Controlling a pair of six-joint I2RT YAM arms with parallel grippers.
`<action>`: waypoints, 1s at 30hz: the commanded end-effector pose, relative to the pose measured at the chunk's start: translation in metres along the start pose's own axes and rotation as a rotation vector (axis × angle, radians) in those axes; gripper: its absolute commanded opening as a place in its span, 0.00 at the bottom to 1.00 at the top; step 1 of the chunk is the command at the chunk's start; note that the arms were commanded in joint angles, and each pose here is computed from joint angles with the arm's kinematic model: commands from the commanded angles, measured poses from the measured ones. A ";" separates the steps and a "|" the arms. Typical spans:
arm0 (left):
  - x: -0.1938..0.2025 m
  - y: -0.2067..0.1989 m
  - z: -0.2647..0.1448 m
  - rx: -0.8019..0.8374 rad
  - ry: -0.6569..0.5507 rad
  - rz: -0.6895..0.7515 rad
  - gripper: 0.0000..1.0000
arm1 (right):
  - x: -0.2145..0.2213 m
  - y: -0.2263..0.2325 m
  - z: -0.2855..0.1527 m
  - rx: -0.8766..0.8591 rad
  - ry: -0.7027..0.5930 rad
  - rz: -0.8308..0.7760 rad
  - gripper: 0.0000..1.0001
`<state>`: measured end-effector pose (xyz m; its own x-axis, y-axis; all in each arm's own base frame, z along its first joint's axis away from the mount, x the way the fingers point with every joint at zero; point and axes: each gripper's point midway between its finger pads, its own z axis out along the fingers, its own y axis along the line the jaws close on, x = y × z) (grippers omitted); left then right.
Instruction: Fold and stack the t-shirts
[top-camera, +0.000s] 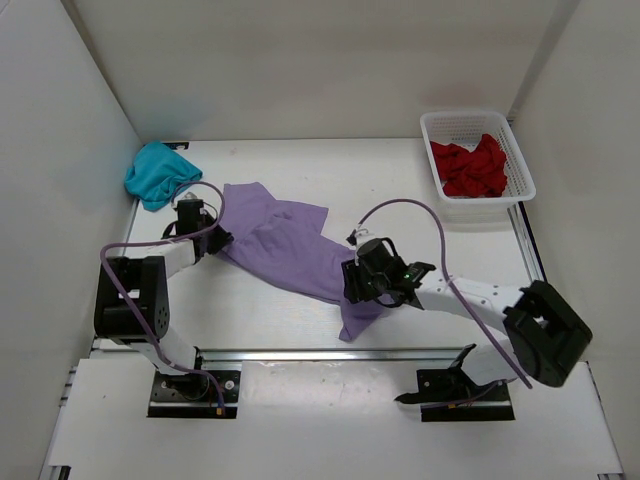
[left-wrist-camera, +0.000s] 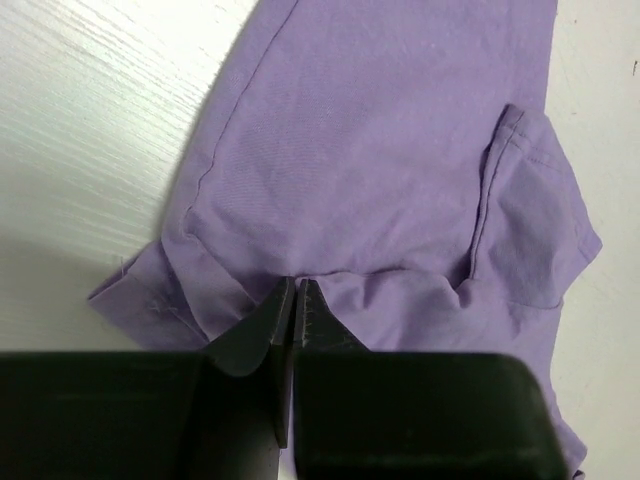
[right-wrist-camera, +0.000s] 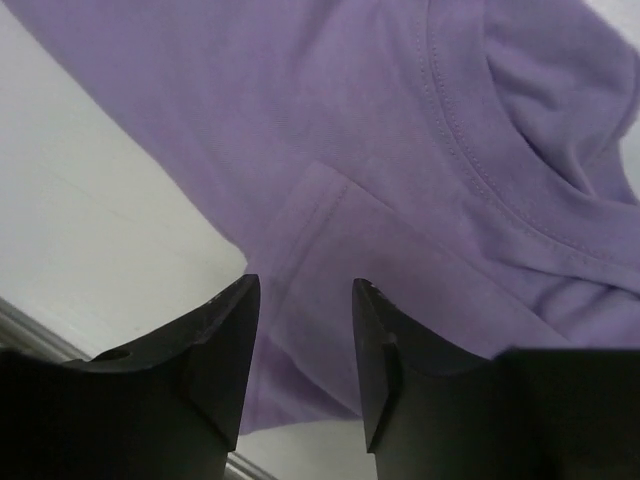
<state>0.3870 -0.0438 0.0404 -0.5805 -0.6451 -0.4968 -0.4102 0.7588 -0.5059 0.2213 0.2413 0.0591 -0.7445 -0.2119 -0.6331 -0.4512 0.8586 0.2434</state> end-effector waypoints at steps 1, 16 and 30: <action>-0.015 -0.014 -0.011 0.054 -0.060 -0.009 0.16 | -0.025 0.014 0.010 -0.024 -0.046 -0.032 0.43; -0.003 0.008 -0.019 0.032 -0.073 -0.018 0.44 | -0.026 0.003 0.040 0.126 -0.034 -0.085 0.37; 0.000 0.007 -0.013 0.029 -0.052 -0.022 0.33 | -0.028 -0.009 0.052 0.200 -0.039 -0.076 0.00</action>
<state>0.3676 -0.0370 0.0390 -0.5422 -0.6732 -0.5028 -0.4209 0.7355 -0.5309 0.2551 0.2570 0.0249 -0.7183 -0.3031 -0.6263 -0.4239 0.9044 0.0484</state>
